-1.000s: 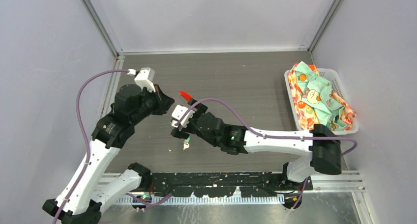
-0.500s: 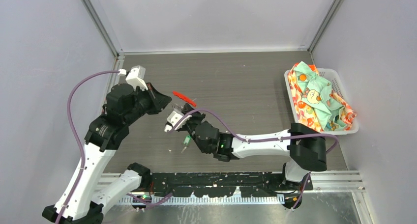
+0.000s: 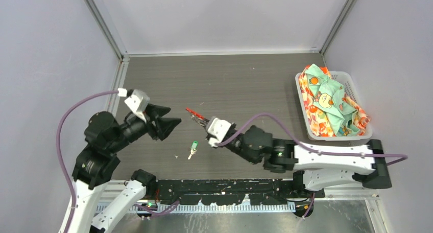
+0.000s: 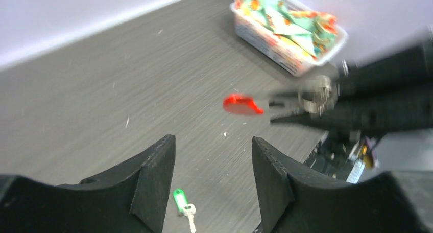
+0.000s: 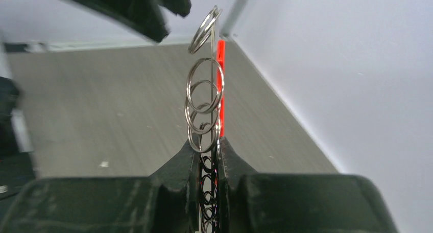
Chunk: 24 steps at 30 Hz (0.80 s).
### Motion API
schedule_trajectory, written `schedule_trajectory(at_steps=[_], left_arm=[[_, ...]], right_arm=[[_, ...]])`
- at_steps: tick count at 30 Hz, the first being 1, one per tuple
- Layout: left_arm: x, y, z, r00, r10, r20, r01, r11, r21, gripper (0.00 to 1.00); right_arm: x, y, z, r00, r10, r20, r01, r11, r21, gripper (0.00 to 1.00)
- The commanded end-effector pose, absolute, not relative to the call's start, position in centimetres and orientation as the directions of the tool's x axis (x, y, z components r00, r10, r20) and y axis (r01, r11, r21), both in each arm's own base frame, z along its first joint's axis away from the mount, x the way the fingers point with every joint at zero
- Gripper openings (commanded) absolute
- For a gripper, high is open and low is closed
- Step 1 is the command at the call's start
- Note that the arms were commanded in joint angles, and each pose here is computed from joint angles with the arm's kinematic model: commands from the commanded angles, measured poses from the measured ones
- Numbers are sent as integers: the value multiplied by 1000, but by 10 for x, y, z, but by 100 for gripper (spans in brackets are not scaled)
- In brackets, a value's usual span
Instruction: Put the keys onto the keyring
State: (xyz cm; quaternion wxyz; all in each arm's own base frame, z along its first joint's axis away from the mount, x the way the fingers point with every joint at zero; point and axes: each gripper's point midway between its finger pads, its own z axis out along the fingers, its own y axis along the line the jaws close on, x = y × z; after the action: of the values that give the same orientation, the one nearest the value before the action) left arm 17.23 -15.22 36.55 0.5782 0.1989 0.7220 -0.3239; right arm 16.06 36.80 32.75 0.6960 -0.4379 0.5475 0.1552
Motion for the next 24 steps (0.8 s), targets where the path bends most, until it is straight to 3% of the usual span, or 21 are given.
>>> schedule_trajectory(at_steps=[1,3,7,11,14,24], left_arm=[[116,-175,385,176,81,-981,900,390,193,56],[97,-176,385,351,92,-932,886,290,362,52],[103,-169,404,599,88,-796,729,350,588,43],[106,-169,423,795,92,-599,535,360,765,42],[104,-174,423,854,86,-513,464,320,826,41],[81,-178,378,916,109,-386,379,80,922,51]], right_arm=[[111,365,324,178,-243,-953,-900,352,-258,1],[101,362,326,134,-249,-959,-924,318,-212,1],[94,358,337,59,-219,-974,-938,321,-129,1],[90,365,338,15,-240,-971,-946,312,-92,1],[90,371,343,-13,-264,-964,-946,317,-74,1],[98,375,359,-17,-257,-966,-930,360,-79,1]])
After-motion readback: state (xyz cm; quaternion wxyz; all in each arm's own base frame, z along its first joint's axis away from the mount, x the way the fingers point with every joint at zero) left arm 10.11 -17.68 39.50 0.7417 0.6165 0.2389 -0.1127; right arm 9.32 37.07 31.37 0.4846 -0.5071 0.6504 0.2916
